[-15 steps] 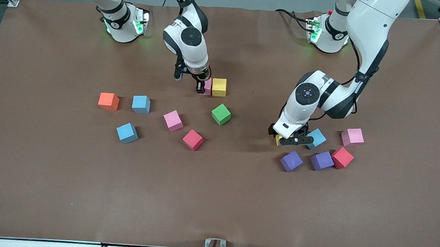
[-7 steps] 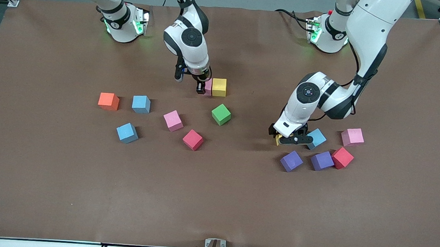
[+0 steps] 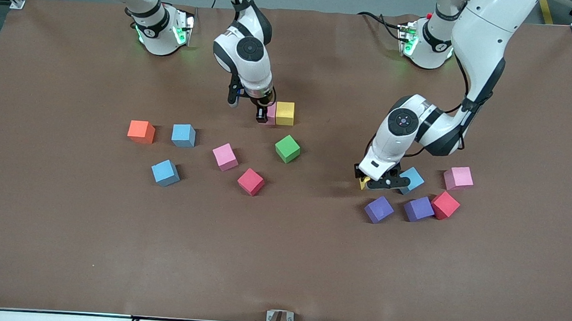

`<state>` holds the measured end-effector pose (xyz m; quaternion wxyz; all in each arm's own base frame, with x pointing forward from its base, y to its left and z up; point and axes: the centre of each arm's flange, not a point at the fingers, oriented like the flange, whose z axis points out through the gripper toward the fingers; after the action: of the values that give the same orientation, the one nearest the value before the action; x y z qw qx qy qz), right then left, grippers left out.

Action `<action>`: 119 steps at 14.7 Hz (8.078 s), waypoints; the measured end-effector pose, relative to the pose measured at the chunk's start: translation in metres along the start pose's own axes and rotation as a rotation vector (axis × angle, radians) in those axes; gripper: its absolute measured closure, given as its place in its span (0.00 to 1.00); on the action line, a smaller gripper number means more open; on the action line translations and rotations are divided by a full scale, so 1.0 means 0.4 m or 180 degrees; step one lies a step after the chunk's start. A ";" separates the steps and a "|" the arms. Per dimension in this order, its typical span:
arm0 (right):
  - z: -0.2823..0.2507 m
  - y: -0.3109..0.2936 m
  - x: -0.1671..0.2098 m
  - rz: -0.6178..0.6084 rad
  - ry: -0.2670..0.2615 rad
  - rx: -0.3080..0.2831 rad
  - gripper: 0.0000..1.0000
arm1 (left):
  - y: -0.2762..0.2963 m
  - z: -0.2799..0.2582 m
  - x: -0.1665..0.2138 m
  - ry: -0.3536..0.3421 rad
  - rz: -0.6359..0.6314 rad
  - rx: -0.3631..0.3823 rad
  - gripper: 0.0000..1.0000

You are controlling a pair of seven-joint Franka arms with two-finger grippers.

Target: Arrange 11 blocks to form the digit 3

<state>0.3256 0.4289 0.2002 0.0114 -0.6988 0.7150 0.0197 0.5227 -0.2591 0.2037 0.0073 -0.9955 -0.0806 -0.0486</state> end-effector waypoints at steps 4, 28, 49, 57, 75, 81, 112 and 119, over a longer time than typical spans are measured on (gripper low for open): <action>0.000 -0.001 -0.002 -0.0016 -0.0002 0.0002 0.48 | 0.017 -0.032 -0.017 0.0029 -0.0368 -0.0017 0.38; -0.223 -0.203 0.156 -0.1170 0.0073 -0.0242 0.00 | 0.433 -0.075 -0.624 -0.0499 -0.4362 0.0428 0.38; -0.044 -0.461 0.302 -0.1886 0.0068 -0.0188 0.11 | 0.494 -0.049 -0.571 -0.0428 -0.4437 0.0374 0.41; -0.049 -0.426 0.232 -0.2626 0.0031 -0.0173 0.47 | 0.499 -0.050 -0.561 -0.0435 -0.4453 0.0355 0.00; -0.039 -0.211 -0.015 -0.5100 0.0077 -0.0226 0.47 | 0.345 -0.299 -0.220 -0.0066 -0.3975 0.0174 0.00; -0.043 -0.206 -0.027 -0.5127 0.0206 -0.0206 0.47 | 0.231 -0.336 -0.021 -0.0062 -0.3092 0.0099 0.00; -0.036 -0.198 -0.050 -0.5025 0.0216 -0.0263 0.47 | -0.010 -0.034 0.288 -0.0287 -0.1563 0.0089 0.00; -0.035 -0.191 -0.058 -0.5045 0.0217 -0.0261 0.47 | -0.005 -0.018 0.285 -0.0309 -0.1549 0.0080 0.00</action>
<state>0.4027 0.4498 0.2144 -0.0257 -0.9996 0.0034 0.0106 0.6335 -0.2390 0.2222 0.0039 -0.9478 -0.3189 0.0000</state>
